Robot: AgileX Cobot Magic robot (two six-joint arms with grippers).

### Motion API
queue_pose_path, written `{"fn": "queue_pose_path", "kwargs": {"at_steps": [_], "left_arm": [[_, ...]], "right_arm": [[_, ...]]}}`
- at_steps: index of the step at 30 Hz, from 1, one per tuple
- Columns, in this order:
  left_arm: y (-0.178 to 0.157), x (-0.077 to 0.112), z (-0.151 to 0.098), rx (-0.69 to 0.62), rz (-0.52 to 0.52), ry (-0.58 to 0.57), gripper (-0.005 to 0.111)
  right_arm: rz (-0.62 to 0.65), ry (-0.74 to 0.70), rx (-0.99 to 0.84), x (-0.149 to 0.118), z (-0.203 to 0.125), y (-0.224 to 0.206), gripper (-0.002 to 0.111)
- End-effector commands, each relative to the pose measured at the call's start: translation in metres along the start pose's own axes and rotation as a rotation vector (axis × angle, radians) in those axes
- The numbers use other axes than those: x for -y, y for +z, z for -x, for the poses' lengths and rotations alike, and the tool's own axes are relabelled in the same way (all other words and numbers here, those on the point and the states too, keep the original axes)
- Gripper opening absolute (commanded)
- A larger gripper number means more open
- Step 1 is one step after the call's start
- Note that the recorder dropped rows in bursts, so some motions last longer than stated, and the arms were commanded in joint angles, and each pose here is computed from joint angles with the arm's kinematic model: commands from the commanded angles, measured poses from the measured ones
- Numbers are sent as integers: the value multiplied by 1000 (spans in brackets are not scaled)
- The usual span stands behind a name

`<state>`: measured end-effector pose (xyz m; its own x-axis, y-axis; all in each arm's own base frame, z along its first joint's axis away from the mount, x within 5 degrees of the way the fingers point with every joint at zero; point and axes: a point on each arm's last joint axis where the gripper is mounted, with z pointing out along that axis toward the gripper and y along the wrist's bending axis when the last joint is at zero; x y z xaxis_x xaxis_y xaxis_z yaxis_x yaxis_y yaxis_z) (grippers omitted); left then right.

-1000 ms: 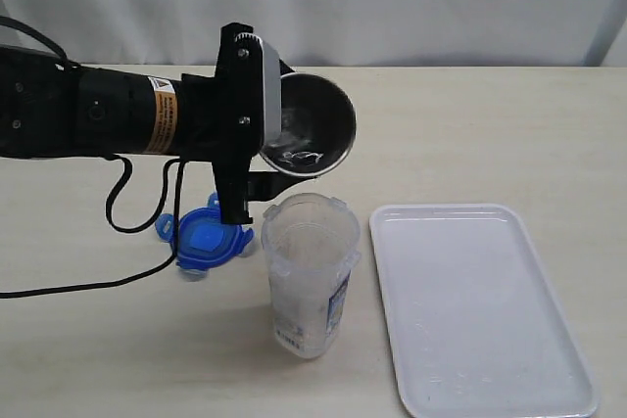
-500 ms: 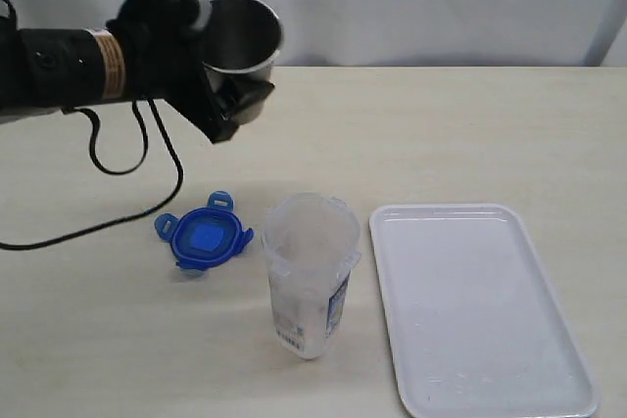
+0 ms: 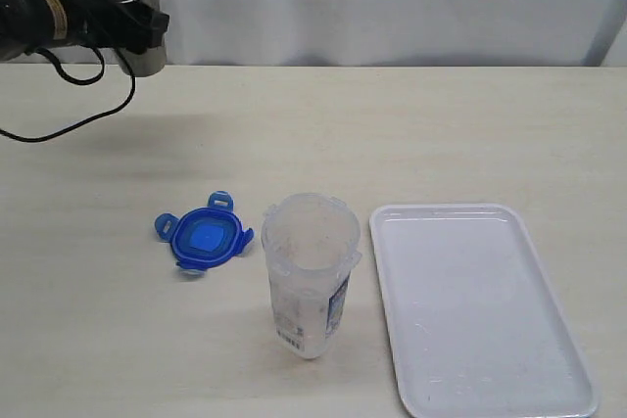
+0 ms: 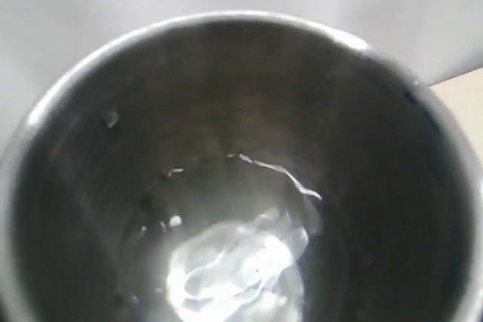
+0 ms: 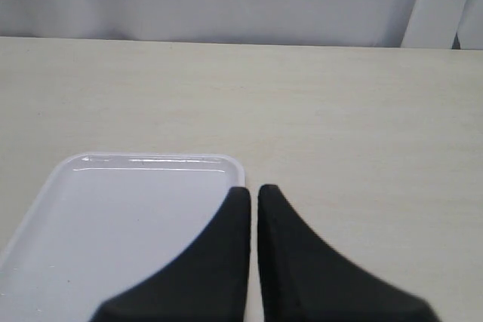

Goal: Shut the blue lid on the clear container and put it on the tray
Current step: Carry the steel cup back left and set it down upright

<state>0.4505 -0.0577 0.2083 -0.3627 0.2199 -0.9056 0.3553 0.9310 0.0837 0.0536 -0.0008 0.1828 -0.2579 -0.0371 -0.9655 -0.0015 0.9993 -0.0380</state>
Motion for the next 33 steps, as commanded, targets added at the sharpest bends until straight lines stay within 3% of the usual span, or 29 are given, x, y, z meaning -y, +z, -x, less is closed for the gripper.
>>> {"fn": "queue_pose_path", "kwargs": {"at_steps": [1,11,17,25,28,33], "left_arm": [[31,-10,-4,1,21,-6,0],[88,-20,-48,-57,24,-60,0],[96,-23,-66,-68,11,-102,0],[98,-23,-69,-75,10,-102,1],[98,-23,-70,-83,18,-103,15],[98,-22,-69,-69,5,-119,73]], "right_arm": [[1,-3,3,0,-1,0,4],[1,-3,3,0,-1,0,4],[1,-3,3,0,-1,0,4],[1,-3,3,0,-1,0,4],[1,-3,3,0,-1,0,4],[1,-3,3,0,-1,0,4]]}}
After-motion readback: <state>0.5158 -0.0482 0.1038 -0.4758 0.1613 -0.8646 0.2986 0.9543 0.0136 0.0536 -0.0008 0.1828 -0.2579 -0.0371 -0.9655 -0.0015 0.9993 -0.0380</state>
